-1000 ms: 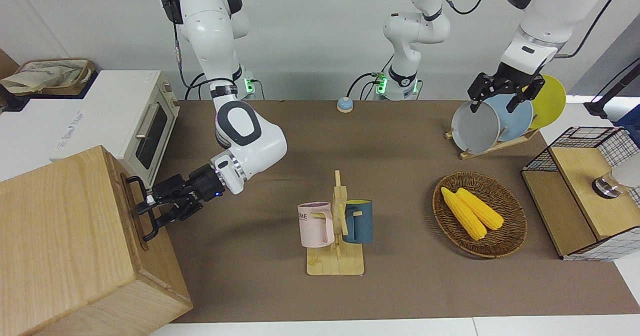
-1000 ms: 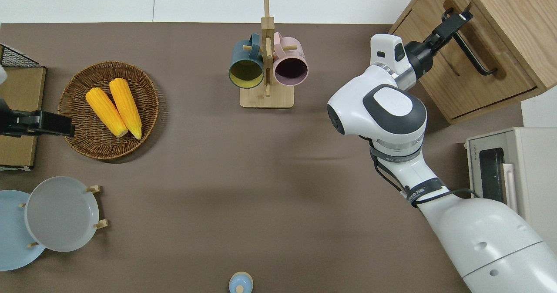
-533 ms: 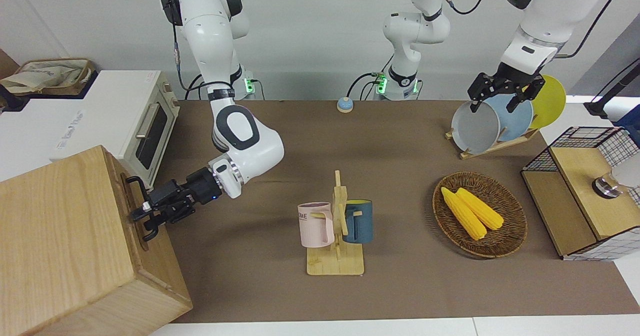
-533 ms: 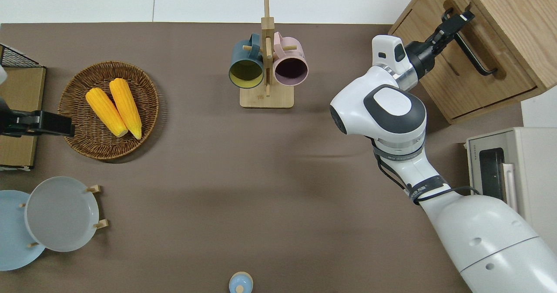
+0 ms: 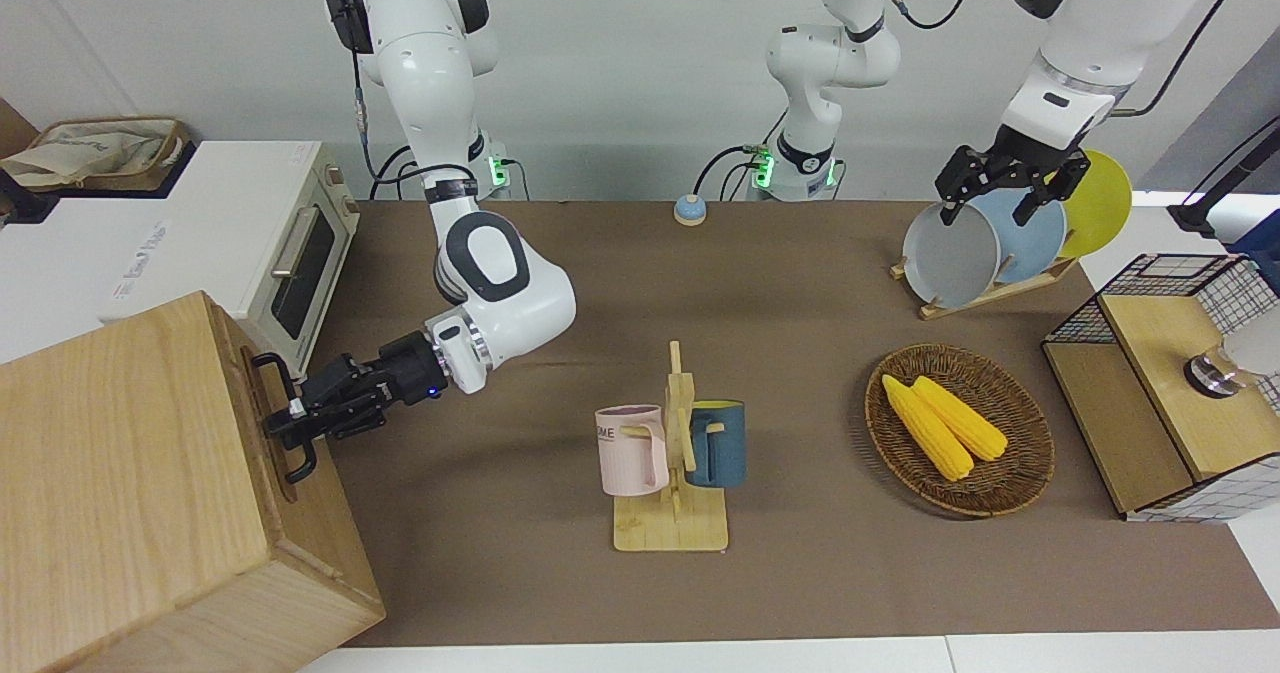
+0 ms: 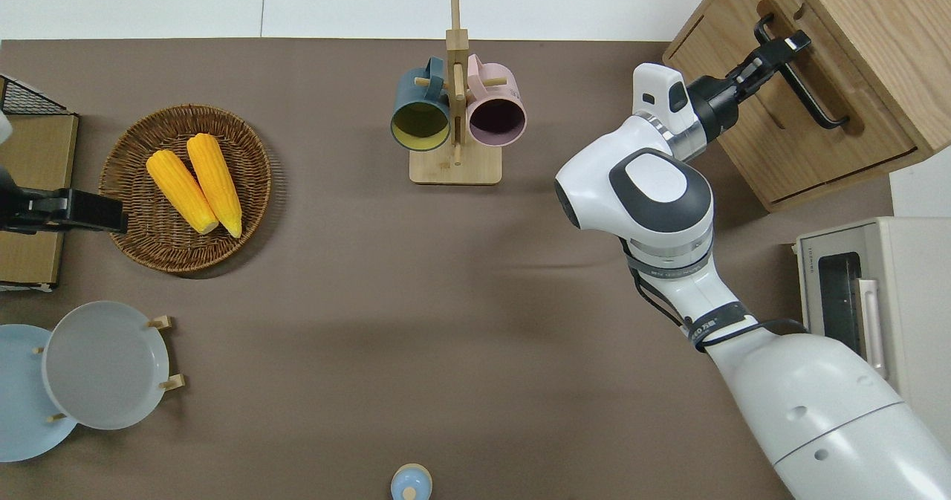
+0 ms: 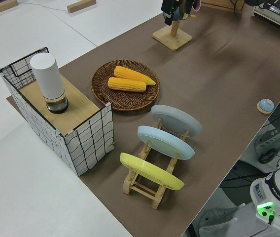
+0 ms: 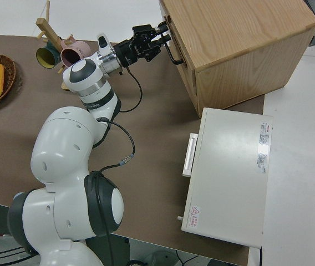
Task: Slide drawer open with right arm
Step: 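Close the right gripper on the black drawer handle, then pull the drawer handle toward the robot with the right gripper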
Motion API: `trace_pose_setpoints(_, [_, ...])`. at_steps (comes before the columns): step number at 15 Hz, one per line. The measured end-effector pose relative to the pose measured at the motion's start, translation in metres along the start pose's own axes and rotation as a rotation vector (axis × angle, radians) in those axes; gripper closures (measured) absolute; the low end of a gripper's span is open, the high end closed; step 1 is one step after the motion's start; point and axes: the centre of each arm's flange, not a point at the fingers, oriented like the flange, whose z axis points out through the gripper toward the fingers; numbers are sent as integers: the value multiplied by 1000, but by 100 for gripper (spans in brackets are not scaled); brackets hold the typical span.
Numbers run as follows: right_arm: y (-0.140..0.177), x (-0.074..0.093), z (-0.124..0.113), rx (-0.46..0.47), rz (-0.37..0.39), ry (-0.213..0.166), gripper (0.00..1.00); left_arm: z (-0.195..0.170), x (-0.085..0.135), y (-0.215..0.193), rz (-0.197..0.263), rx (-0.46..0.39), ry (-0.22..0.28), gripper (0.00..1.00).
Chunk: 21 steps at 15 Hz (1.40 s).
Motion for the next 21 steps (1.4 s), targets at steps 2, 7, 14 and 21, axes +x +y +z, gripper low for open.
trace_pose_setpoints(2, [-2, 0, -2, -6, 5, -13, 62, 0, 0, 0, 0, 0, 0, 0])
trace_pose_setpoints(7, [-5, 2, -8, 18, 45, -26, 83, 0, 0, 0, 0, 0, 0, 0])
trace_pose_setpoints(14, [4, 9, -48, 58, 75, -64, 90, 0, 0, 0, 0, 0, 0, 0])
trace_pose_setpoints(21, [10, 14, -100, 80, 79, -76, 90, 0, 0, 0, 0, 0, 0, 1])
